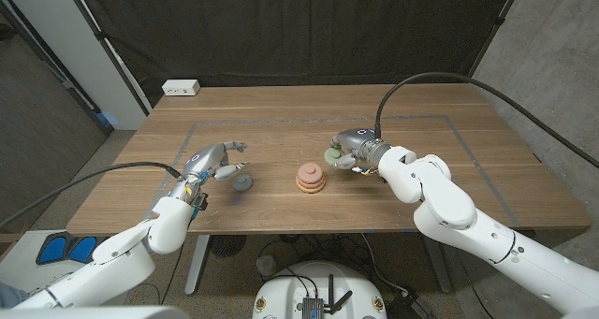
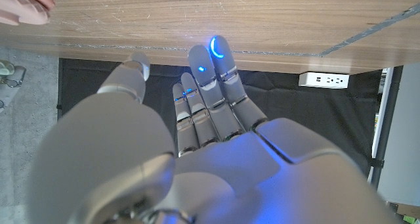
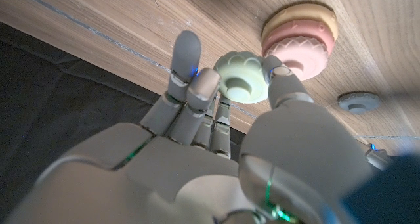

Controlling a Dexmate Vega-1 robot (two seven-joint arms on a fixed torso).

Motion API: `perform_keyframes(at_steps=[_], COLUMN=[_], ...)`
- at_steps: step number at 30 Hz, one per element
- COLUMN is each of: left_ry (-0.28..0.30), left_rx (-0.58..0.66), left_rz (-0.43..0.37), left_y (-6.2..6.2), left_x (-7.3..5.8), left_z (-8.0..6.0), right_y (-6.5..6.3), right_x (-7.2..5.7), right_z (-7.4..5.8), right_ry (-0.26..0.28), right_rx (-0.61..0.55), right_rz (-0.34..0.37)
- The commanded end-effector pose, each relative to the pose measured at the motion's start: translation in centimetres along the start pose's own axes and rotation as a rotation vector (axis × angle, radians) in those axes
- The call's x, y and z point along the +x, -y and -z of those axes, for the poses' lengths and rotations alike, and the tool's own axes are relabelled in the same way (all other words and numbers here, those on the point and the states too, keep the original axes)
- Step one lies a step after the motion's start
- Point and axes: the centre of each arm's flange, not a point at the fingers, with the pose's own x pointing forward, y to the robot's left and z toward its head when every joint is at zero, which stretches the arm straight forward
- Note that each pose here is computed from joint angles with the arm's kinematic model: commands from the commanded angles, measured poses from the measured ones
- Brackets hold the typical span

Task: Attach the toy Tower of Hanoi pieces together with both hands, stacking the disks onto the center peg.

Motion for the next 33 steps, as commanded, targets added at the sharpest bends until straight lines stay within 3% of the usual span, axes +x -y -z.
perform_keyframes(at_steps=[1,11,25,33], left_ry=[-0.007,-0.018,-0.012,-0.008], left_rx=[0.008,0.002,0.006,0.003], left_rz=[-0.001,-0.014,-0.025,-0.026], left_y=[0.1,0.1,-0.3,-0.3], left_x=[0.3,-0.2,-0.8,-1.3], left_z=[0.0,0.2,0.1,0.0], right_y=[0.3,0.9,1.0,0.9], right_x=[1.0,1.2,1.8,2.7], right_z=[-1.4,-3.0,-4.3,-5.0], right_ry=[0.068,0.115,0.134,0.155], right_rx=[-0.026,-0.053,-0.088,-0.097], right_rz=[-0.003,0.010,-0.020,-0.058])
